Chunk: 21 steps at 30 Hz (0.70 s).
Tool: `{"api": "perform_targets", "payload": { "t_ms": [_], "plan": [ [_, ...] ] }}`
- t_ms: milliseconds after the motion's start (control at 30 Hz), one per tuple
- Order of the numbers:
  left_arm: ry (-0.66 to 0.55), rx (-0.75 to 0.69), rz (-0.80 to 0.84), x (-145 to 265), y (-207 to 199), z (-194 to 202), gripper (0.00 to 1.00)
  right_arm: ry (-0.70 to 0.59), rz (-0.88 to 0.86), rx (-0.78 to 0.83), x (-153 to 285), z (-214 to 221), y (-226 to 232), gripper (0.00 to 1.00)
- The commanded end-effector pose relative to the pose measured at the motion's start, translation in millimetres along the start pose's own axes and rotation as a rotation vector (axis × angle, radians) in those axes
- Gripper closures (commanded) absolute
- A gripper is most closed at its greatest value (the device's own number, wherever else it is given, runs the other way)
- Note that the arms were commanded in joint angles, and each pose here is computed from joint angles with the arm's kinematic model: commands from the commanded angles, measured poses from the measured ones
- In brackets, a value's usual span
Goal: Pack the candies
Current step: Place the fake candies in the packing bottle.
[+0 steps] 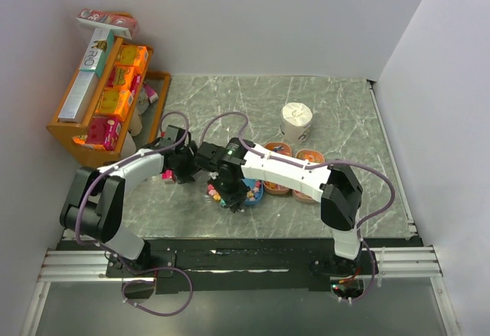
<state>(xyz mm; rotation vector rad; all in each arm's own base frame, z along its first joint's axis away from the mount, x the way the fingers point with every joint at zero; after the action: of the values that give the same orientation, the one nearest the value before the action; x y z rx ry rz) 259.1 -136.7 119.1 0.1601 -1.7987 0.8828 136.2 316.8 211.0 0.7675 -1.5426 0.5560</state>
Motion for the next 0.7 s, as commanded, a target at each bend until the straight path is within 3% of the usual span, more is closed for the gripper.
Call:
{"api": "perform_targets", "payload": {
  "t_ms": [0, 667],
  "plan": [
    [-0.031, -0.004, 0.037, 1.1, -15.8, -8.0, 0.30, 0.001, -0.021, -0.020, 19.1, -2.7, -0.3, 1.00],
    [-0.038, -0.023, 0.029, -4.5, -15.8, -8.9, 0.30, 0.098, -0.036, -0.029, 21.6, -0.3, 1.5, 1.00]
  ]
}}
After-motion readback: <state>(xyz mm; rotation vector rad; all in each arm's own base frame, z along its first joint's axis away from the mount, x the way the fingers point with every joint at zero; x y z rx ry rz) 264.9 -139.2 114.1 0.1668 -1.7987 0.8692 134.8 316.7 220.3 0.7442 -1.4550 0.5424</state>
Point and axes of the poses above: each gripper's point midway between its finger pads, its own x axis back along the fingers, its own y axis along the line the jaws close on, z = x × y, the point moved 9 cm from there along x, back along the fingers, and after that the axes turned 11 degrees about x, right-handed, at the moved point
